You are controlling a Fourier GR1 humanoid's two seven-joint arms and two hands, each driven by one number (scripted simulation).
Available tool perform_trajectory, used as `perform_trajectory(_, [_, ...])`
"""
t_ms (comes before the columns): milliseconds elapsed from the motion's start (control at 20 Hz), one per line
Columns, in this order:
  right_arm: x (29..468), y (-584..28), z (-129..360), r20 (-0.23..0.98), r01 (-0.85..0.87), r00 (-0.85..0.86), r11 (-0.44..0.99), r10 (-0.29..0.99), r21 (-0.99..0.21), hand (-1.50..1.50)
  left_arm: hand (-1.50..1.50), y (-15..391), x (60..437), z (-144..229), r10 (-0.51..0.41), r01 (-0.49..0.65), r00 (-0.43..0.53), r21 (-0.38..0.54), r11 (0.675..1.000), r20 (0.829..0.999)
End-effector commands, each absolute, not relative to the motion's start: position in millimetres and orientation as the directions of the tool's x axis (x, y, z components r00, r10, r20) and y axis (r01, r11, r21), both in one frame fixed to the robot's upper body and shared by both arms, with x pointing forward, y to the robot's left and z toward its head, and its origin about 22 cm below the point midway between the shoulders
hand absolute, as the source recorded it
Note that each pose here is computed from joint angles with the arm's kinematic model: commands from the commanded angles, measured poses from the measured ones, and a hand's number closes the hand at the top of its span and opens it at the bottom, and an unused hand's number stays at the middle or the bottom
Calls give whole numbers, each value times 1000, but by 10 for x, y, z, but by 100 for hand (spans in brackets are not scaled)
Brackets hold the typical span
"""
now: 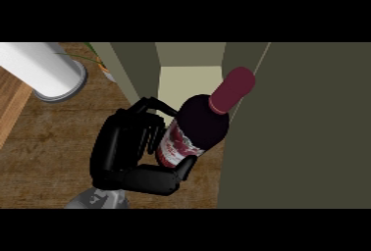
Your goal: Pick up the wine, place it into the cabinet and close the cabinet
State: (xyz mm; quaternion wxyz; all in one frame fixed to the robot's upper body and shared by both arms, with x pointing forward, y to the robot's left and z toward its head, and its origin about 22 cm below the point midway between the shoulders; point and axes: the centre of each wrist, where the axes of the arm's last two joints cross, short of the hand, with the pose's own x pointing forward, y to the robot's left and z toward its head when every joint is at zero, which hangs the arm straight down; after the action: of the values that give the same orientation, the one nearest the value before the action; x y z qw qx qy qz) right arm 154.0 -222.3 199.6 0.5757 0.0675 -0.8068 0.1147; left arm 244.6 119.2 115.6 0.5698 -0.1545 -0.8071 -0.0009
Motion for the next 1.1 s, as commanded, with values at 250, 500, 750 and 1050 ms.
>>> perform_trajectory(250, [1387,-2304,2179,932,-279,-361,958,-34,-73,-150,150,853,2678,1349,198,182,-326,-145,973,924])
perform_trajectory(500, [1347,-2290,2128,935,-303,-350,951,-47,-66,-150,150,739,2789,1310,192,145,-324,-152,978,926])
perform_trajectory(750, [1320,-2232,2192,930,-305,-366,948,-35,-84,-150,150,534,2921,1308,128,122,-356,-90,988,925])
perform_trajectory(1050, [1242,-2316,2116,931,-304,-364,948,-20,-98,-150,150,577,3020,1153,175,93,-319,-153,984,931])
